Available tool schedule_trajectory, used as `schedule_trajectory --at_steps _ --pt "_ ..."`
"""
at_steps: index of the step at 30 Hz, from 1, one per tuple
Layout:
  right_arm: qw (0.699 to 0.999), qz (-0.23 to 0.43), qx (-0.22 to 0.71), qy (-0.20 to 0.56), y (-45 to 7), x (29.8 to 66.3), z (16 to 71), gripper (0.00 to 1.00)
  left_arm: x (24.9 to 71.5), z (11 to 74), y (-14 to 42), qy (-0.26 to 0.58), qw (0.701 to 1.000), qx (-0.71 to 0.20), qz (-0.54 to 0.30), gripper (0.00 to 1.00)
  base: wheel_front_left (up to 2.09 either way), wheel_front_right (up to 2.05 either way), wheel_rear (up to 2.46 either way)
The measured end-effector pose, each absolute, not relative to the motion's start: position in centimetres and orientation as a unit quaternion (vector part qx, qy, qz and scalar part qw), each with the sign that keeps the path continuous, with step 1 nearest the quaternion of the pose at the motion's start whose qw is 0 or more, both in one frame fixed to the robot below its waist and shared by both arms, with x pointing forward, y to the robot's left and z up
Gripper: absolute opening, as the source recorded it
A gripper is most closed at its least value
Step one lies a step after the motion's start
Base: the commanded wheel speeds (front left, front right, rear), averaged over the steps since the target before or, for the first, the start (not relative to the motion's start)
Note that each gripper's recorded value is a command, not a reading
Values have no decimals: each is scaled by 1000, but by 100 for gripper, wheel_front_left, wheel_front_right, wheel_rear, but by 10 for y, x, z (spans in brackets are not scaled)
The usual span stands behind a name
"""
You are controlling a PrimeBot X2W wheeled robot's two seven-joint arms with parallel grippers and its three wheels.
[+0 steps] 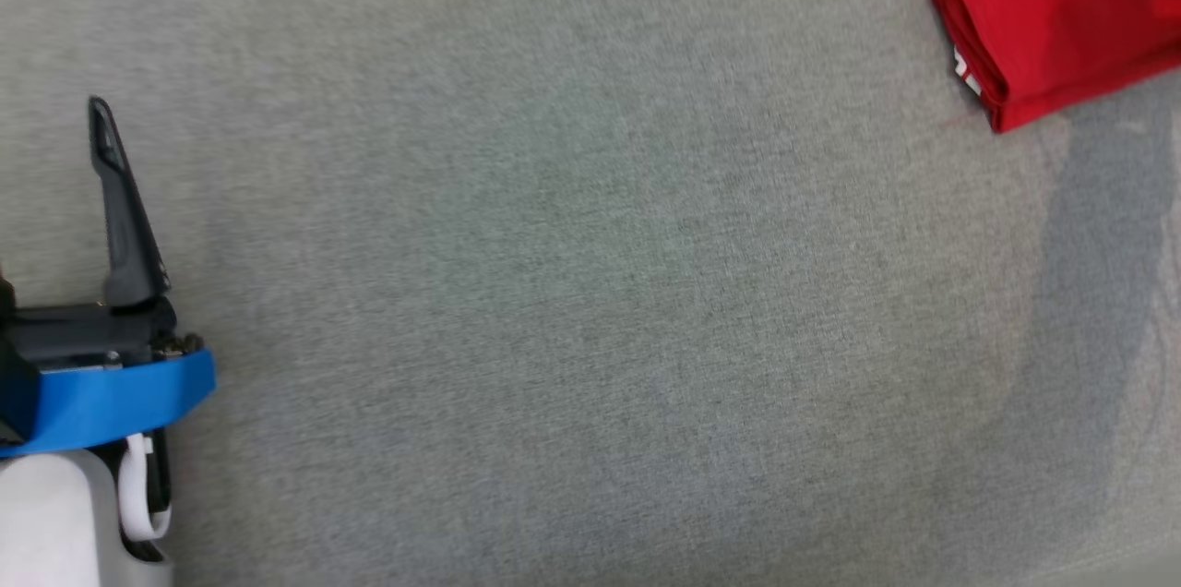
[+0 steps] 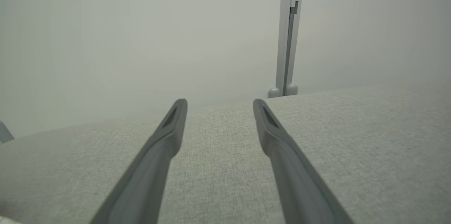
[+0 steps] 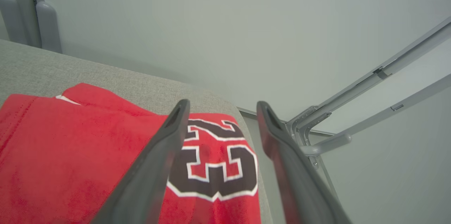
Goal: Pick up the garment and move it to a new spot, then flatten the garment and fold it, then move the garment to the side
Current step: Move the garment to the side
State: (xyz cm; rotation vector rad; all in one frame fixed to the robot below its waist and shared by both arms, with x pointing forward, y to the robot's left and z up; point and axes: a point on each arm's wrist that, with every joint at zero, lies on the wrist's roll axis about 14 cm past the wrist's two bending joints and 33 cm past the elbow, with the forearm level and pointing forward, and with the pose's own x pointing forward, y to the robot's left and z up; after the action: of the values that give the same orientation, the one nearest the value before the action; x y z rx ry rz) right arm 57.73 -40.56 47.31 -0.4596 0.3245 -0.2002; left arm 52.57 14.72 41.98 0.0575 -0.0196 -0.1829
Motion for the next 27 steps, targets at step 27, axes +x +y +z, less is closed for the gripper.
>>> schedule_trajectory --at_steps 27 --pt "996 81 -20 -5 -187 483 498 100 408 465 213 14 1000 8 25 100 0 0 0"
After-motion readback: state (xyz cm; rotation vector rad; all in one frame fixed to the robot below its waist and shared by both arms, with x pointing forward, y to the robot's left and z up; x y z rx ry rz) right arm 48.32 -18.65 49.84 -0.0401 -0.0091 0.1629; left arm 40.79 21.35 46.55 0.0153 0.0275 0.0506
